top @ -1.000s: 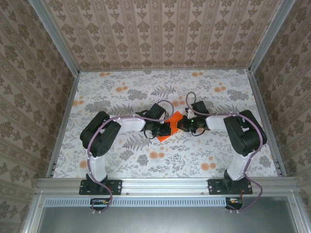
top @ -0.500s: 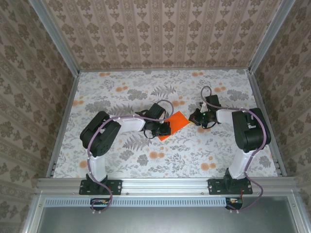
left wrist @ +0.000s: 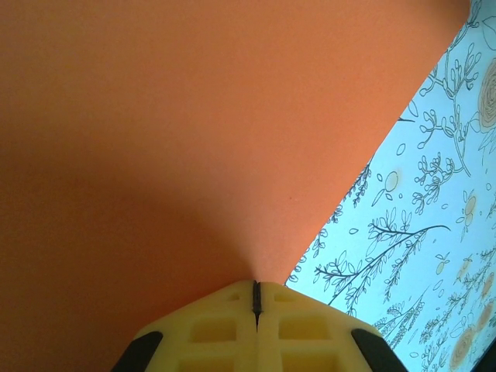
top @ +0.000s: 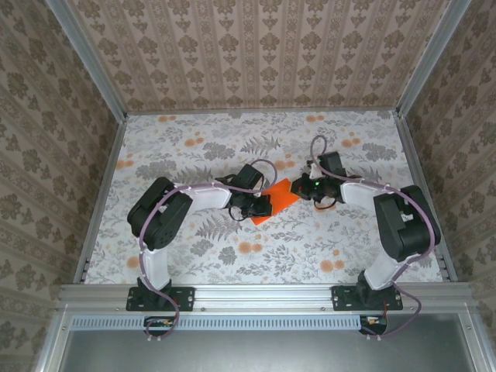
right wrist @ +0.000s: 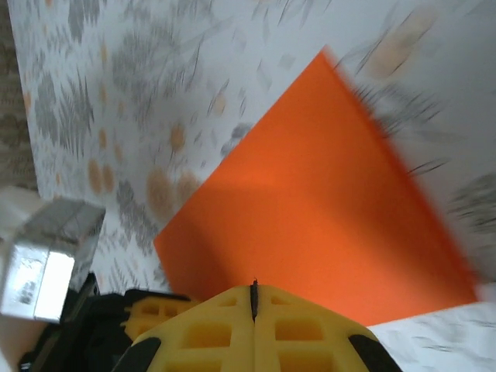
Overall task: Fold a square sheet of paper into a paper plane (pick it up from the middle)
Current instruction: First fold in half a square sheet of paper at the center of the table.
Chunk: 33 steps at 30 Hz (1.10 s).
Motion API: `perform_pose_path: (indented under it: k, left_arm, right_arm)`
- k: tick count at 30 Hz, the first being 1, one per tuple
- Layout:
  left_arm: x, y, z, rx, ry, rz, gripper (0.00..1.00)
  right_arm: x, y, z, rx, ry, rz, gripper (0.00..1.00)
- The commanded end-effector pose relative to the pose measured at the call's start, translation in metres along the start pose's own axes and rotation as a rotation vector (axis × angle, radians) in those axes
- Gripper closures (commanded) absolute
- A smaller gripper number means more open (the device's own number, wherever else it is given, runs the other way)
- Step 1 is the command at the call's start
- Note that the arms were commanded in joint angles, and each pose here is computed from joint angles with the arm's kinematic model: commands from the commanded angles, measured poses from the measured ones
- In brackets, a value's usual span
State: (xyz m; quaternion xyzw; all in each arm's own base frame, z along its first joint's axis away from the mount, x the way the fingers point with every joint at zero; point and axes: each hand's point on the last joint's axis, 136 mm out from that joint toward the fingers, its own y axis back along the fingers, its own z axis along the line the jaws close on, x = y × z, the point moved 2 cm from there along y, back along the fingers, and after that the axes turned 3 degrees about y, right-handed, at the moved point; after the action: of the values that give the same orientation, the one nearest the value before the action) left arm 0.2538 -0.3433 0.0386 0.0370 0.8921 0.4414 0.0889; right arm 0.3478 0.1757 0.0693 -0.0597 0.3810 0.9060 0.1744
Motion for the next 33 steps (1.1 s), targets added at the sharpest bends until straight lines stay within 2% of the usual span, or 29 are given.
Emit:
perform_pose_path:
  k: [1, 10, 12, 19, 33]
  left_arm:
    - [0.002, -0.002, 0.005, -0.020, -0.003, 0.033, 1.00]
    - [-0.005, 0.004, -0.029, 0.110, -0.073, 0.003, 1.00]
    - [-0.007, 0.003, -0.030, 0.115, -0.070, -0.003, 0.96]
    - [-0.004, -0.008, -0.022, 0.102, -0.034, 0.025, 0.93]
    - [0.024, -0.005, 0.012, 0.031, 0.000, 0.067, 0.97]
  right_arm:
    - [0.021, -0.022, 0.004, -0.049, -0.040, 0.085, 1.00]
    - [0.045, -0.043, -0.020, 0.030, -0.078, 0.162, 1.00]
    - [0.047, -0.044, -0.026, 0.054, -0.086, 0.169, 1.00]
    - [0.051, -0.045, -0.035, 0.097, -0.101, 0.178, 1.00]
    - [0.053, -0.045, -0.043, 0.150, -0.102, 0.192, 1.00]
